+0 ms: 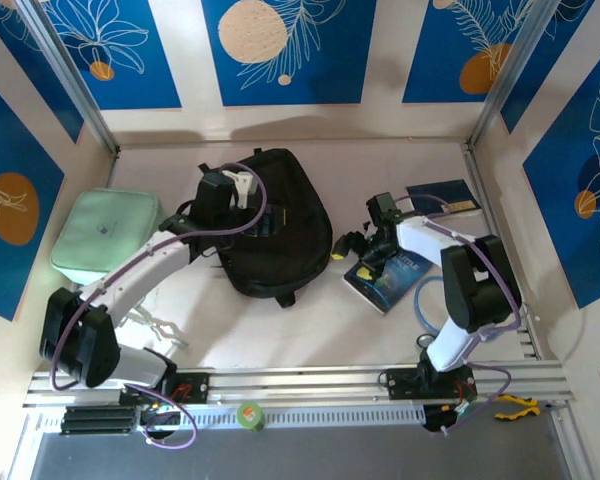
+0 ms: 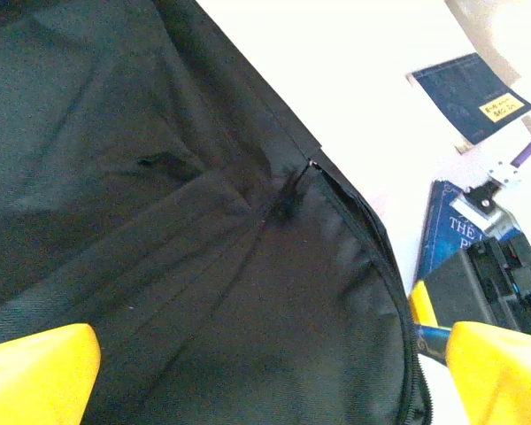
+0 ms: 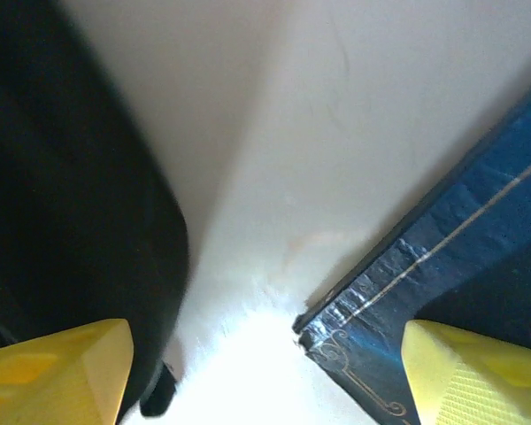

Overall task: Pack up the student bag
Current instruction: Rotate the book at the middle-right of the table, then pick up the book from the middle-right of the table.

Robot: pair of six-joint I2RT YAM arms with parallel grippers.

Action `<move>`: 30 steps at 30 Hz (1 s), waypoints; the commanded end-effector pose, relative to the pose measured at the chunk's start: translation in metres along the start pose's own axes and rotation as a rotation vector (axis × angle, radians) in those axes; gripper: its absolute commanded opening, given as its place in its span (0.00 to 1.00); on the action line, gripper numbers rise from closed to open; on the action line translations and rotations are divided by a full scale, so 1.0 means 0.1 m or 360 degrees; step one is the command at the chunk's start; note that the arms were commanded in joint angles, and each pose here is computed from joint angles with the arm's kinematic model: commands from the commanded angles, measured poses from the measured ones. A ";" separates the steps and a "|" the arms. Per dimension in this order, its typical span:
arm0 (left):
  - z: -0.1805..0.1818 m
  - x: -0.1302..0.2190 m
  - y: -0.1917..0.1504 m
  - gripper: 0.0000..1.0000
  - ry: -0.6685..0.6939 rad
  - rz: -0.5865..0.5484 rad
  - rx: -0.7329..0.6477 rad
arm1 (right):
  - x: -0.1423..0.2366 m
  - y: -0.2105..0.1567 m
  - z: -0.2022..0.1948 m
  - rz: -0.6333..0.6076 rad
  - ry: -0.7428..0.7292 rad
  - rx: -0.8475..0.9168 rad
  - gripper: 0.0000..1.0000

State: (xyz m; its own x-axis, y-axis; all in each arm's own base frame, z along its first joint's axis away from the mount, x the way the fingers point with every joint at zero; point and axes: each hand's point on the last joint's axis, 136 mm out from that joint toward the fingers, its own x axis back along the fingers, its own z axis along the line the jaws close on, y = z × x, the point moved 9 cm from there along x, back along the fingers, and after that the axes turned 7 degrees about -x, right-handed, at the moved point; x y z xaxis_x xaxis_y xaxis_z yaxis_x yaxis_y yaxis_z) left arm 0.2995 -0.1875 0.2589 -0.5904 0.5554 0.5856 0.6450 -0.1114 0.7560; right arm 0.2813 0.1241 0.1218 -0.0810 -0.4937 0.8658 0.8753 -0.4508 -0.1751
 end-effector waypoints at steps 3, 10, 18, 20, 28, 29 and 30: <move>-0.31 -0.20 0.13 0.99 -0.0181 -0.0012 0.0012 | 0.38 -0.12 -0.05 -0.0158 -0.0038 0.0023 0.81; -0.95 -0.74 0.03 0.91 -0.0330 0.0181 -0.0108 | 0.69 0.05 -0.55 -0.0468 -0.0193 -0.0288 0.79; -1.55 -1.32 -0.29 0.76 -0.0227 0.0446 -0.0350 | 0.70 -0.07 -1.07 -0.0520 -0.0280 -0.0589 0.72; -1.64 -1.44 -0.37 0.74 -0.0240 0.0489 -0.0370 | 0.67 -0.09 -1.10 -0.0487 -0.0244 -0.0607 0.67; -1.80 -1.80 -0.62 0.73 -0.0263 0.0676 -0.0464 | 0.56 -0.10 -1.19 -0.0413 -0.0234 -0.0676 0.58; -1.80 -1.84 -0.66 0.73 -0.0263 0.0702 -0.0477 | 0.56 -0.09 -1.20 -0.0411 -0.0243 -0.0678 0.58; -1.81 -1.88 -0.69 0.73 -0.0260 0.0722 -0.0487 | 0.55 -0.09 -1.20 -0.0411 -0.0243 -0.0671 0.58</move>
State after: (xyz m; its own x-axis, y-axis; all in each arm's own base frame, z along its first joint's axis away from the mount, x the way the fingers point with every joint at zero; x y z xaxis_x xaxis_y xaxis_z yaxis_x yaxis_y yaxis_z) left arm 0.2817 -0.4280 0.1543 -0.2207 0.5461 0.8081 0.6502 -0.5351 0.5393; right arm 0.2141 0.0107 0.1194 -0.1888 -0.2044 0.9605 0.5752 -0.8158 -0.0605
